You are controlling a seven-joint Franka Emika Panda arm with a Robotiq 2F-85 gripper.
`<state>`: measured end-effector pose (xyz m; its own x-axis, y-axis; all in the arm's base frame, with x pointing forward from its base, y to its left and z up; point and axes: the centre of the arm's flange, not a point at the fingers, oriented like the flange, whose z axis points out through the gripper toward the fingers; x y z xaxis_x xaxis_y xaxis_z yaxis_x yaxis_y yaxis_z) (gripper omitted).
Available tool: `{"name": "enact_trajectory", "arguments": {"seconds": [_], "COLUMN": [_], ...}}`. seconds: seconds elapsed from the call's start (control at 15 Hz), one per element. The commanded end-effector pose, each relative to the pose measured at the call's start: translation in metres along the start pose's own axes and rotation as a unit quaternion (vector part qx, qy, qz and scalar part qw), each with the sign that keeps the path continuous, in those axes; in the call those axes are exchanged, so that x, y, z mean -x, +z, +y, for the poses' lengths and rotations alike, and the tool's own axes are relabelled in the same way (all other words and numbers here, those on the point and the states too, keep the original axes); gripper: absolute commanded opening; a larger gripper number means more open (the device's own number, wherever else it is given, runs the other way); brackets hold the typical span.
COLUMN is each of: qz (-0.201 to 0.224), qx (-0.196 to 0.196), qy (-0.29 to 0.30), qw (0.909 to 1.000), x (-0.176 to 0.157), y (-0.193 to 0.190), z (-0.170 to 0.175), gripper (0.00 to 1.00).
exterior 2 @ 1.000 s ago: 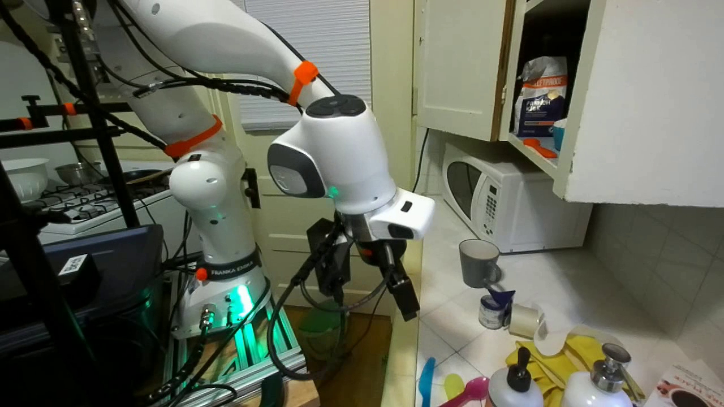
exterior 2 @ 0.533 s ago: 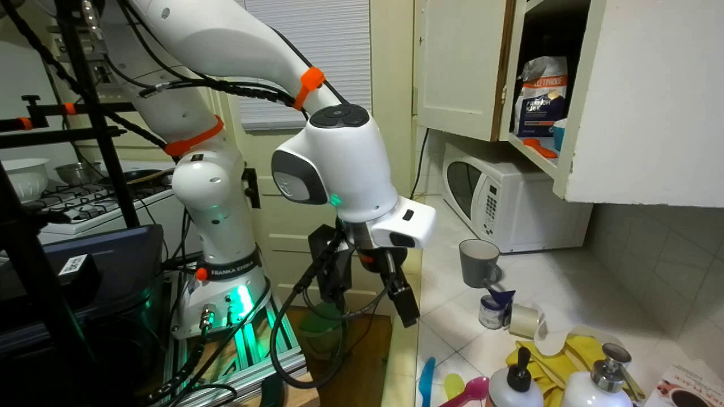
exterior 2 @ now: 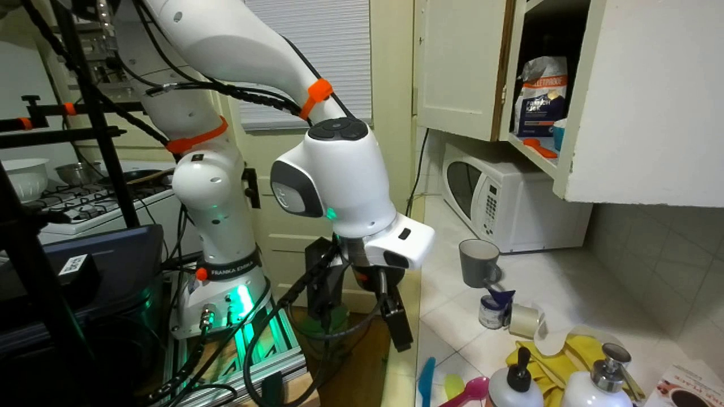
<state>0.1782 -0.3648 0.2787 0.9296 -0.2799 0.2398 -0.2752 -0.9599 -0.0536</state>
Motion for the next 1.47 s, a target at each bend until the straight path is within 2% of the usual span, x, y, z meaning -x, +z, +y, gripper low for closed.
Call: {"name": "enact_trajectory", "arguments": {"seconds": [0.0, 0.73, 1.0, 1.4], "qz": [-0.001, 0.019, 0.014, 0.023], "qx": [0.014, 0.029, 0.038, 0.032], "qy": [0.007, 0.040, 0.052, 0.061], "qw": [0.9999, 0.9986, 0.9978, 0.9974], "x": [-0.002, -0.015, -0.010, -0.001], "y": [0.028, 0.064, 0.073, 0.088], "z": [0.025, 0.058, 0.069, 0.082], "gripper": [1.00, 1.00, 1.00, 1.00]}}
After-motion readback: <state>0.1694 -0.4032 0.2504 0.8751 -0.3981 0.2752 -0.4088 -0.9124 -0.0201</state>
